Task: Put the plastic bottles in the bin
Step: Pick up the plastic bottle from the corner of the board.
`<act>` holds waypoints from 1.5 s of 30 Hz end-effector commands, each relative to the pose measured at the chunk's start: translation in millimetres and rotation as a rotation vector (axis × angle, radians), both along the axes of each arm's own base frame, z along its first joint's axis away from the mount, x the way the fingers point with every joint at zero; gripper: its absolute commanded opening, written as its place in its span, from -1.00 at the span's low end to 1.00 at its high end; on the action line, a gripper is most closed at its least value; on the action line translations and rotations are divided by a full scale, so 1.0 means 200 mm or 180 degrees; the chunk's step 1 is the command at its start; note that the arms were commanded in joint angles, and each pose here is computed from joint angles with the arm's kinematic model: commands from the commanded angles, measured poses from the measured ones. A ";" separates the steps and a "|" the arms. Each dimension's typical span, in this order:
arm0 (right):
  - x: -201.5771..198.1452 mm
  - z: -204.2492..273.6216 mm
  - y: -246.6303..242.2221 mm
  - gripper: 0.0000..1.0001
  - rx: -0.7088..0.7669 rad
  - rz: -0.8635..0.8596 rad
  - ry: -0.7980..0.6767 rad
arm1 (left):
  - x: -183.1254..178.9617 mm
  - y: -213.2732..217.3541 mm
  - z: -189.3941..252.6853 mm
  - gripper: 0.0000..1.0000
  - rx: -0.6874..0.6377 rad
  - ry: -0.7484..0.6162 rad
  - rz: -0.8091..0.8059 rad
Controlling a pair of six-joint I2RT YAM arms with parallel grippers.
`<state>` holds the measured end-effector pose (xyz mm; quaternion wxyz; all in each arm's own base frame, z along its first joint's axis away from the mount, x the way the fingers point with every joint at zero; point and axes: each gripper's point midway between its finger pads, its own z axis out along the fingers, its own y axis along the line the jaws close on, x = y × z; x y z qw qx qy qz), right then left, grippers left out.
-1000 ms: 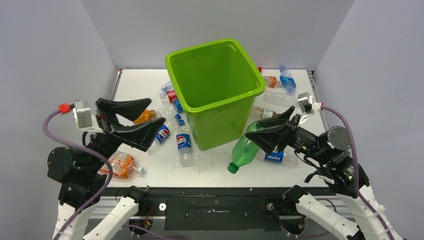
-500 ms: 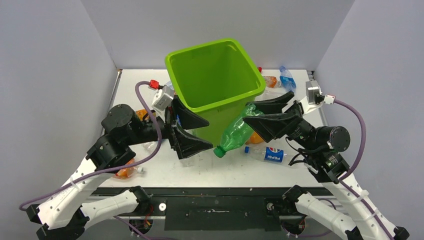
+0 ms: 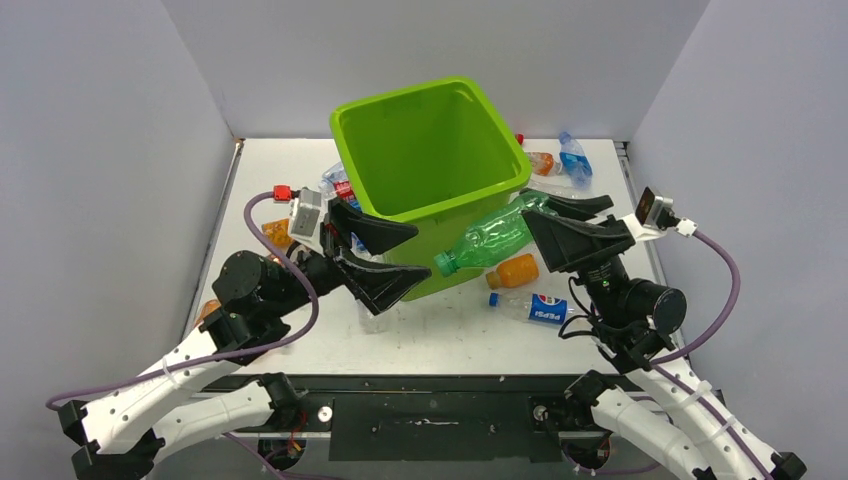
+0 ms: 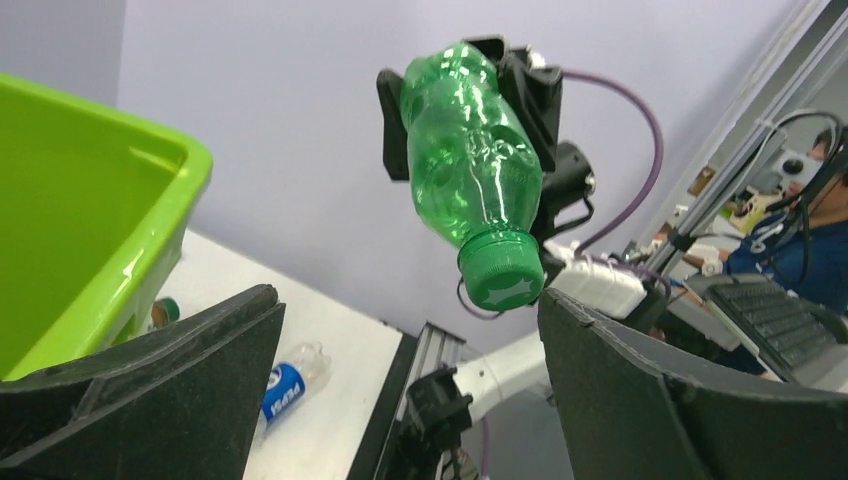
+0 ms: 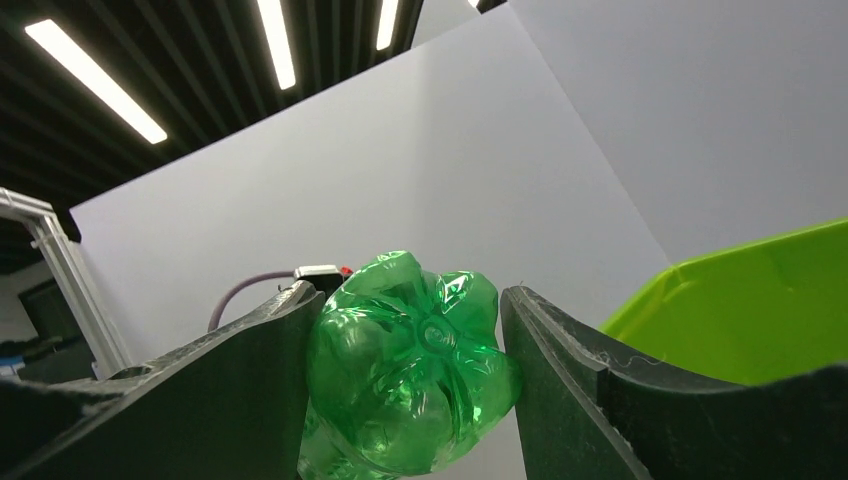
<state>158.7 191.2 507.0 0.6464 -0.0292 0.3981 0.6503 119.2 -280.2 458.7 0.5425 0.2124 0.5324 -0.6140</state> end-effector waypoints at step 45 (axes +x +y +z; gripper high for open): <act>0.05 0.03 -0.03 -0.89 0.0484 0.0019 0.0249 | -0.08 -0.19 0.31 -0.30 -0.0469 -0.0456 0.0067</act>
